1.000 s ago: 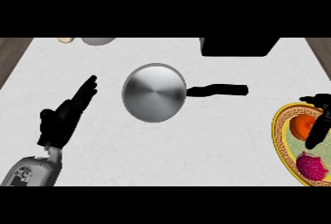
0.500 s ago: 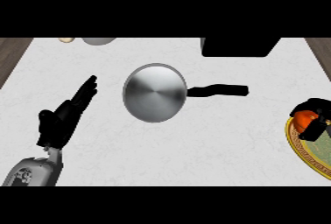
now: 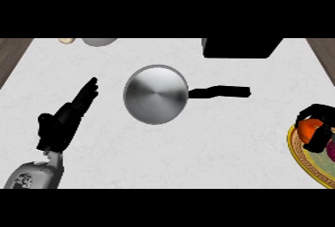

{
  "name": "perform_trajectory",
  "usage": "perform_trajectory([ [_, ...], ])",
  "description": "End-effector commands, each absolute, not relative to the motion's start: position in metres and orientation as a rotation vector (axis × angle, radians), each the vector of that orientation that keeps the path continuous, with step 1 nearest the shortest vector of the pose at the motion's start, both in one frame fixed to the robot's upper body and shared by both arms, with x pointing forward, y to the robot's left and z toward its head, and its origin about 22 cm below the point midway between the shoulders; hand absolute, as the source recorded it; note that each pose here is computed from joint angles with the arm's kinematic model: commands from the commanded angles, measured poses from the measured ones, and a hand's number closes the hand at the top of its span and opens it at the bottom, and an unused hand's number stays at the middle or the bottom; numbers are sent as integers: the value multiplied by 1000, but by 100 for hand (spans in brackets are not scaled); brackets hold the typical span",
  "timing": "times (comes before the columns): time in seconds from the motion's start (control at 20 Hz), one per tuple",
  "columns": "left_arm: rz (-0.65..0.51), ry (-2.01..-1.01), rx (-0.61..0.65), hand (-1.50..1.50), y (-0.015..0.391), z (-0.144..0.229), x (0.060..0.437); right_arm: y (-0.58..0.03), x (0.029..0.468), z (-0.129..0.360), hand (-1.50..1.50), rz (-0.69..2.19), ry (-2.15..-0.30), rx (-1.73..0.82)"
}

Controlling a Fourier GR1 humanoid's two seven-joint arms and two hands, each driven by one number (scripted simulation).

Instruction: Pick the squash from the plate and place it in the pan

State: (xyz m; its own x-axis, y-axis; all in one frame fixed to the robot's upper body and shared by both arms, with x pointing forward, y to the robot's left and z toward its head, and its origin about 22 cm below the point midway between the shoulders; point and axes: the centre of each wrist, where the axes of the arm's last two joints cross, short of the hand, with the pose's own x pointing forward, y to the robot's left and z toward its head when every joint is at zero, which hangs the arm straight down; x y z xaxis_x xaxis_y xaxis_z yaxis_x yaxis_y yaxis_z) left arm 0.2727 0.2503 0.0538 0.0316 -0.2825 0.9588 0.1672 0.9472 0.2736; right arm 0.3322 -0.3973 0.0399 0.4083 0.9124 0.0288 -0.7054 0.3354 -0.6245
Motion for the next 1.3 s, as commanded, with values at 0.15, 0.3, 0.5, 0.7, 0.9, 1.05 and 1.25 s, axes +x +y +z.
perform_trajectory([
  [0.15,-342,-1507,103,0,257,47,271,-402,326,56,150,1058,-518,-691],
  [0.3,-333,-1483,111,0,257,49,274,-262,346,52,150,1162,-841,-621],
  [0.5,-393,-1463,44,0,242,44,271,-123,338,92,150,1338,-1240,-538],
  [0.7,-394,-1441,54,0,242,40,272,-35,296,136,150,1285,-1542,-646],
  [0.9,-395,-1462,56,0,242,47,277,-2,256,158,150,1151,-1720,-790],
  [1.05,-391,-1480,59,0,247,49,278,15,223,147,150,1082,-1716,-840],
  [1.25,-381,-1490,57,0,244,55,280,27,189,147,150,902,-1710,-863],
])
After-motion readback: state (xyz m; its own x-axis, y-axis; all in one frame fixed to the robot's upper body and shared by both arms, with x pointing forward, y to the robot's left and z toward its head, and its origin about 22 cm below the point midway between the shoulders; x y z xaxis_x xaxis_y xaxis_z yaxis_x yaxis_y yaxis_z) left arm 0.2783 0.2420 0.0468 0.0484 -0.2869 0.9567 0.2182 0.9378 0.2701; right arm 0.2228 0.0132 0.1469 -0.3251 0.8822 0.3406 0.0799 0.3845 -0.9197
